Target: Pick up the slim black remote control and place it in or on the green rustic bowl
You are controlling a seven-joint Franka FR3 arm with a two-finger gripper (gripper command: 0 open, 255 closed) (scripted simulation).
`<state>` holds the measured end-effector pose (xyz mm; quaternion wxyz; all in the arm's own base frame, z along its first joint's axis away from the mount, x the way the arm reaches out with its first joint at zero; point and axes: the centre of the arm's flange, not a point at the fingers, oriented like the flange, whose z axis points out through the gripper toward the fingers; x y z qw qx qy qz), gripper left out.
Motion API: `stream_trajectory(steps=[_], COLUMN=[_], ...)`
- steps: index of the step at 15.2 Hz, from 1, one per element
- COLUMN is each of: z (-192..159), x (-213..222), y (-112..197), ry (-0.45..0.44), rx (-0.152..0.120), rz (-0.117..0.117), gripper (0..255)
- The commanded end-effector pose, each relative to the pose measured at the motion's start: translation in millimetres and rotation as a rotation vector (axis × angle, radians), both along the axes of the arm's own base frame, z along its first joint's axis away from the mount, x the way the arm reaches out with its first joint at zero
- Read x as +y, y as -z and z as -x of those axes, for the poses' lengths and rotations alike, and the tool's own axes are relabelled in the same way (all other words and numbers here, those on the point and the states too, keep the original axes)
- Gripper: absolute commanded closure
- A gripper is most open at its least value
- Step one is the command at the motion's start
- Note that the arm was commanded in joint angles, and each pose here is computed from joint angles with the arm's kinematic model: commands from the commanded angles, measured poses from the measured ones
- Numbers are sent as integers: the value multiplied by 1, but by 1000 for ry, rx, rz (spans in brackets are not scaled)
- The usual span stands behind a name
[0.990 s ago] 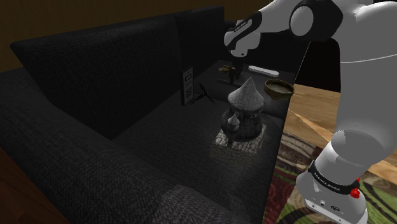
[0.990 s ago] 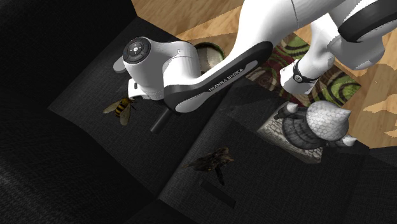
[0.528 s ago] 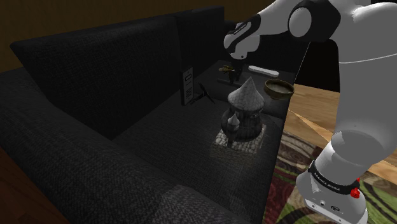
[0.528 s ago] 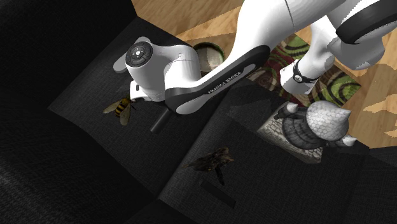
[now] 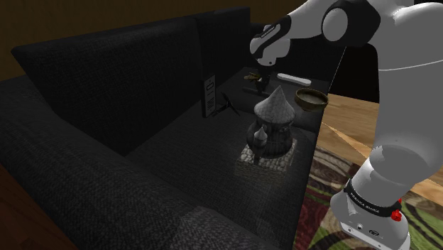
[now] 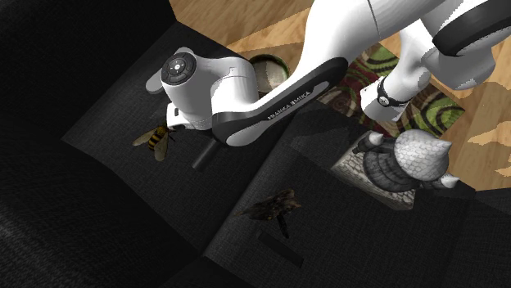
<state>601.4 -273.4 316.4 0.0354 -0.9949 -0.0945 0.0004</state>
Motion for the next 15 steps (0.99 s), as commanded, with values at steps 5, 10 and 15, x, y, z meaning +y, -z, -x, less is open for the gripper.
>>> stream_trajectory(steps=[5,10,15], z=[0,0,0], x=[1,1,1], y=[-3,-30,-56], ry=[-1,-1,-1], rx=[3,3,3], rz=[-2,-2,-2], gripper=[255,255,255])
